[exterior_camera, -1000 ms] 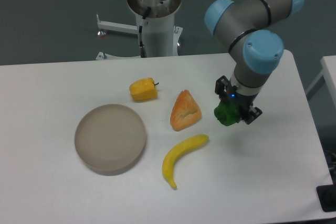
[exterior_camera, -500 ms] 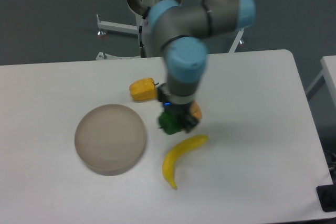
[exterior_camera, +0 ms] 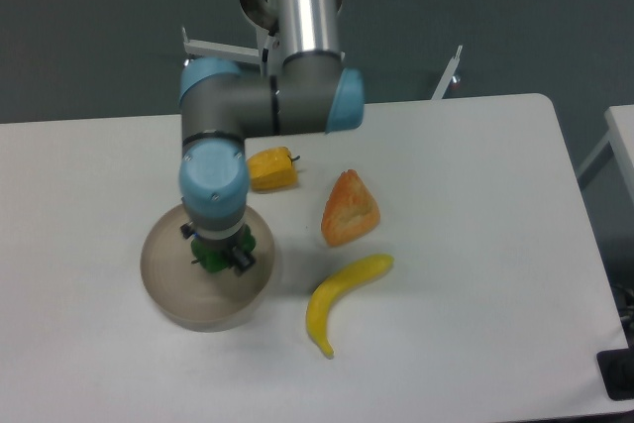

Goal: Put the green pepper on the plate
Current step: 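Lower the green pepper onto the plate and open the gripper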

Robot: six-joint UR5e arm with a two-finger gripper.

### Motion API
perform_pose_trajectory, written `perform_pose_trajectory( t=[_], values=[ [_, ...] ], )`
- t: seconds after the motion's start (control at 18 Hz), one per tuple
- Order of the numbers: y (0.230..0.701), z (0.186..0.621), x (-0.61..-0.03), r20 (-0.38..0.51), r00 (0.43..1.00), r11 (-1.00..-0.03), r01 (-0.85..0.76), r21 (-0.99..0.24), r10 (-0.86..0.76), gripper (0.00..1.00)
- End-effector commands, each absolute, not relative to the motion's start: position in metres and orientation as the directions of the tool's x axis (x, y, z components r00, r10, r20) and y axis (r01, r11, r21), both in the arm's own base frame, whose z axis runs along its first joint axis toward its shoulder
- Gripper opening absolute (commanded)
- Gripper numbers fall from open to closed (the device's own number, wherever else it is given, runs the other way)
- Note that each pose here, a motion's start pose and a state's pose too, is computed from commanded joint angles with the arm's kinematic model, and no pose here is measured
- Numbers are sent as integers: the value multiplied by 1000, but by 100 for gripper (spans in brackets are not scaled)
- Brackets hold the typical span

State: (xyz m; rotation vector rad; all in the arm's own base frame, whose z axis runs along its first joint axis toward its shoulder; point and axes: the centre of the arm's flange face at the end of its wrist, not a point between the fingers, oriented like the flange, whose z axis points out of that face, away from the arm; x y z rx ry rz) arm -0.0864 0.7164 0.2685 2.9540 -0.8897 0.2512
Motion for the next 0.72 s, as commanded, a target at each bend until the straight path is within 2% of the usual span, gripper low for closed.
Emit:
perform_pose_trajectory(
  t=[0.17,0.22,0.72],
  values=[
    [714,255,-80,167,818,-829,-559,-1,-551,82],
    [713,254,-80,158,819,-830,-558,-4,-551,100],
    [711,302,-96,86,833,-837,-544,-56,-547,100]
  ],
)
